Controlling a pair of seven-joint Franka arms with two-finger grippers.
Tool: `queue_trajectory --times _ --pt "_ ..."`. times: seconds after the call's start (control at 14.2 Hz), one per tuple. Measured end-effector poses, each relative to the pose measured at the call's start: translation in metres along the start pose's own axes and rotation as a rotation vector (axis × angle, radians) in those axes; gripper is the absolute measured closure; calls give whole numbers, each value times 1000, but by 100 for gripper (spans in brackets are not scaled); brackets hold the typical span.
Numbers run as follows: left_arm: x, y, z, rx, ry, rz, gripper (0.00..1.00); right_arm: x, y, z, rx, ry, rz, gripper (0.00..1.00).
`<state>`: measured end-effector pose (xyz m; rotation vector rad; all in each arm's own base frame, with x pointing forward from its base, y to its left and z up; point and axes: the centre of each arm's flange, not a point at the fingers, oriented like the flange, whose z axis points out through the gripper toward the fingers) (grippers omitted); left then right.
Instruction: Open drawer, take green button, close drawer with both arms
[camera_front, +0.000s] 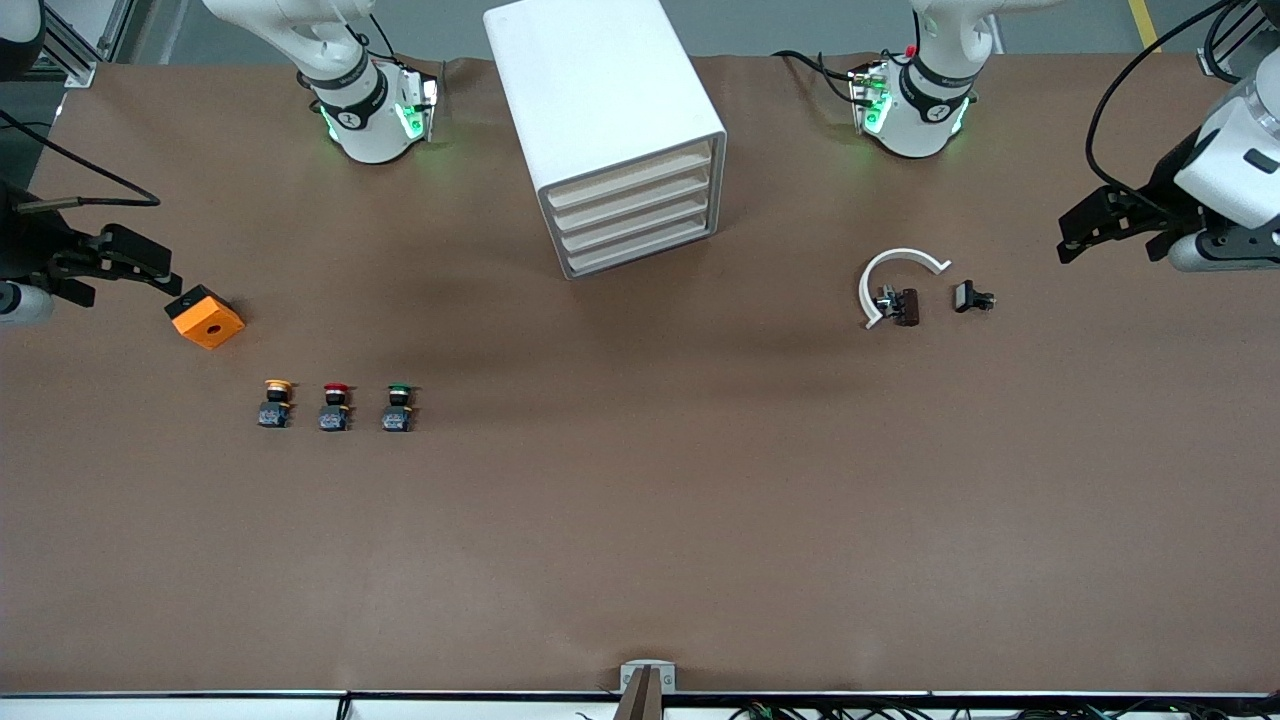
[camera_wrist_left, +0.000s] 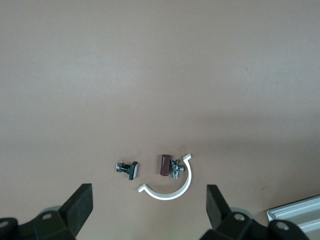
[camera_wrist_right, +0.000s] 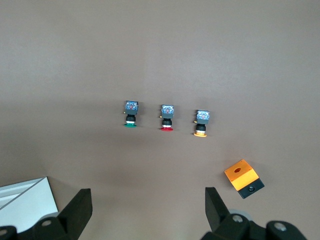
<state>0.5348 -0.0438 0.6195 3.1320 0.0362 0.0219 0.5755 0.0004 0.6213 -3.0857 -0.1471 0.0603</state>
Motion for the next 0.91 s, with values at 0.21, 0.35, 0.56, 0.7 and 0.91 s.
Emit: queue_trajectory --times 0.21,0.35,0.56,0.7,0.91 --pt "3 -3 -2 -2 4 -5 0 0 0 0 0 0 0 0" --pt "3 -3 -3 -2 6 -5 0 0 0 0 0 0 0 0" --pt "3 -3 -3 -2 7 -5 0 0 0 0 0 0 0 0" --pt "3 -3 -3 -2 7 -5 0 0 0 0 0 0 0 0" --pt "3 -3 -3 -2 6 -5 0 0 0 0 0 0 0 0"
